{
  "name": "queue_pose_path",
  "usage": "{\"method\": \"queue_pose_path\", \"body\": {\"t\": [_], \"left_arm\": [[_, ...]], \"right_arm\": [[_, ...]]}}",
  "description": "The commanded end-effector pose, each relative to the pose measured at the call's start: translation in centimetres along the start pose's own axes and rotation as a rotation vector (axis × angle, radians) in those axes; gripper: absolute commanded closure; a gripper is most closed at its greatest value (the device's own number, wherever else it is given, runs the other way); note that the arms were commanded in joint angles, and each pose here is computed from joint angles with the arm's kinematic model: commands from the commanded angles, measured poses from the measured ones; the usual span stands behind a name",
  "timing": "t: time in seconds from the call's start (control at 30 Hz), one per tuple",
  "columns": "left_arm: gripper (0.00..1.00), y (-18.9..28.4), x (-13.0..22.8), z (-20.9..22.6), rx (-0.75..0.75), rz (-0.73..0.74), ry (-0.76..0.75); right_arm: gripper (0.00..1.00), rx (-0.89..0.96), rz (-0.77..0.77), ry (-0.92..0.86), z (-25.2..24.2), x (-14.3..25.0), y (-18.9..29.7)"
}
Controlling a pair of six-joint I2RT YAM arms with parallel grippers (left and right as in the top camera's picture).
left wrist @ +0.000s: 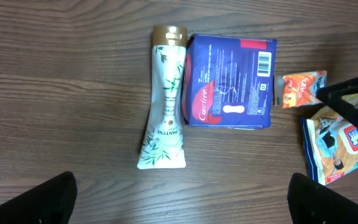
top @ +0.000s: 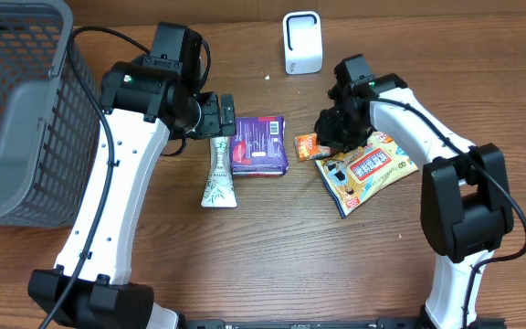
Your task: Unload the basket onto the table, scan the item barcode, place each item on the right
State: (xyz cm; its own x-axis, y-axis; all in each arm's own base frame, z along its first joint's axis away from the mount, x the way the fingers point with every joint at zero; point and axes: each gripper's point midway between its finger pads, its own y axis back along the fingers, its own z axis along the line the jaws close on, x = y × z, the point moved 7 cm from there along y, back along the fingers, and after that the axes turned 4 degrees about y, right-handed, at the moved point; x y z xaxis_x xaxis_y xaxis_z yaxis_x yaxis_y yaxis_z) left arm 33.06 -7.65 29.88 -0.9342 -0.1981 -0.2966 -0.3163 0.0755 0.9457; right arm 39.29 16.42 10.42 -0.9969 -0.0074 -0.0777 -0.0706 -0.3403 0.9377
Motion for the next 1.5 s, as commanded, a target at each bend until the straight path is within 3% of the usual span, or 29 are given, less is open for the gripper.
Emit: {"method": "queue_pose_path", "body": {"t": [0.0,0.37,0.43,0.5,0.7,0.83,1.07,1.47], "left_arm": [[0.0,0.2,-0.1,0.2,-0.009,-0.013,0.022],[0.0,0.2,-0.1,0.2,-0.009,-0.013,0.022],[0.0,0.2,-0.1,0.2,-0.009,-0.013,0.022],[0.0,0.2,-0.1,0.2,-0.009,-0.013,0.022],[0.0,0.2,-0.1,0.2,-0.009,-0.013,0.022],[0.0,0.2,-0.1,0.2,-0.009,-0.013,0.022],[0.0,0.2,-0.1,0.2,-0.009,-0.013,0.022],[0.0,0.2,-0.1,0.2,-0.009,-0.013,0.022]], "right_arm": [[0.65,-0.013,0.005,-0.017,0.9,0.4,-0.5],[0.65,-0.043,-0.019,0.041,4.7,1.1,-1.6],[0.69,-0.042,-0.029,0.052,5.0,1.0,-1.6],[0.76,0.004,-0.039,0.046,4.6,0.8,-1.1],[0.77,0.161,-0.082,-0.022,1.7,-1.0,2.0],[0.89,0.17,-0.097,-0.063,0.0,-1.7,2.2],[0.92,0.167,-0.102,-0.156,-2.0,-1.4,0.6],[0.95,0.099,-0.062,-0.239,-0.6,0.1,-3.1]]}}
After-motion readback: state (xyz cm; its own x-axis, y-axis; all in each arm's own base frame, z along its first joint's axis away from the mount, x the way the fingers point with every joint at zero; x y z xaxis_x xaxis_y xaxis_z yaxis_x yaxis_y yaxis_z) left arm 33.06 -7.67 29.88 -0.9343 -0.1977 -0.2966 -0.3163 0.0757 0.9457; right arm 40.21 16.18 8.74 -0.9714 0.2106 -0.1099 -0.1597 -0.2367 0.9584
